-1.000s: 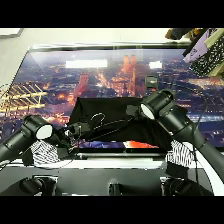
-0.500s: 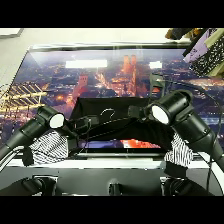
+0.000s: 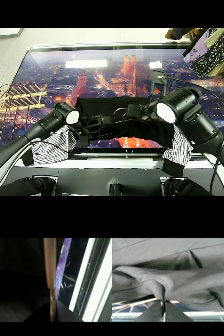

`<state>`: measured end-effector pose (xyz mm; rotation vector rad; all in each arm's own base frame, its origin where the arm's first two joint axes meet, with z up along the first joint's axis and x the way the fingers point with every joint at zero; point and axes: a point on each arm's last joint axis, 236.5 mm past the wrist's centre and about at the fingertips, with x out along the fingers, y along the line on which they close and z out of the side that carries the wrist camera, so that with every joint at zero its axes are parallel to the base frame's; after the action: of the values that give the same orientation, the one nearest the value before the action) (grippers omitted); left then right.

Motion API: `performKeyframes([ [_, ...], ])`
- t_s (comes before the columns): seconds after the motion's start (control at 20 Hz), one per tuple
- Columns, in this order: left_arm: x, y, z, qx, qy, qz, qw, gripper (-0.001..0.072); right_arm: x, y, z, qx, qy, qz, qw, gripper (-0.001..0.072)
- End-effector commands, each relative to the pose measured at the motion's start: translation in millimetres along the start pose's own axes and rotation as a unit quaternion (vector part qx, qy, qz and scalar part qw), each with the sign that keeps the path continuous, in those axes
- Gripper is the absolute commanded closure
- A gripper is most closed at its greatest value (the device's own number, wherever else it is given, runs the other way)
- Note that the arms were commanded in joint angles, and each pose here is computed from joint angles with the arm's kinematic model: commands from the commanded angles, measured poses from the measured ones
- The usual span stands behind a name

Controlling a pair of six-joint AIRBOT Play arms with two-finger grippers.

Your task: Fold the clothes and pants, and hang the long-sleeved shirts on hangers.

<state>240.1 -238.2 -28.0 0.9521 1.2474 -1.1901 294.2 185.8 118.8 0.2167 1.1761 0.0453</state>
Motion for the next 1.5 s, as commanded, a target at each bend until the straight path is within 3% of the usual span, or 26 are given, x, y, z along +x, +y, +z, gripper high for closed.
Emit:
performKeyframes([
  [0.0, 4.0, 5.5, 15.9, 0.01, -0.002, 0.0, 1.0, 0.0689, -1.5, 5.9, -5.4, -0.002, 0.011, 0.012, 1.0, 0.068],
  [0.4, 6.8, 0.7, 66.5, 0.017, -0.053, -0.019, 0.998, 0.0689, -2.3, 8.1, -16.1, -0.012, 0.034, 0.018, 0.999, 0.068],
  [0.75, 9.9, -2.9, 70.6, 0.012, -0.059, -0.031, 0.998, 0.0689, -2.7, 4.4, -21.7, -0.023, 0.046, 0.01, 0.999, 0.0677],
  [0.8, 9.9, -2.9, 70.6, 0.012, -0.059, -0.031, 0.998, 0.0688, -3.0, 0.9, -25.4, -0.026, 0.054, 0.003, 0.998, 0.0617],
  [0.9, 9.9, -2.9, 70.5, 0.012, -0.059, -0.031, 0.998, 0.0688, -4.6, -10.4, -33.2, -0.029, 0.071, -0.02, 0.997, 0.0302],
  [0.95, 9.9, -2.9, 70.5, 0.012, -0.059, -0.031, 0.998, 0.0689, -6.3, -13.9, -34.2, -0.034, 0.072, -0.025, 0.997, 0.0229],
  [1.45, 9.9, -2.9, 70.5, 0.012, -0.059, -0.031, 0.998, 0.0688, -51.3, -49.2, -6.0, -0.008, -0.029, -0.051, 0.998, 0.0226],
])
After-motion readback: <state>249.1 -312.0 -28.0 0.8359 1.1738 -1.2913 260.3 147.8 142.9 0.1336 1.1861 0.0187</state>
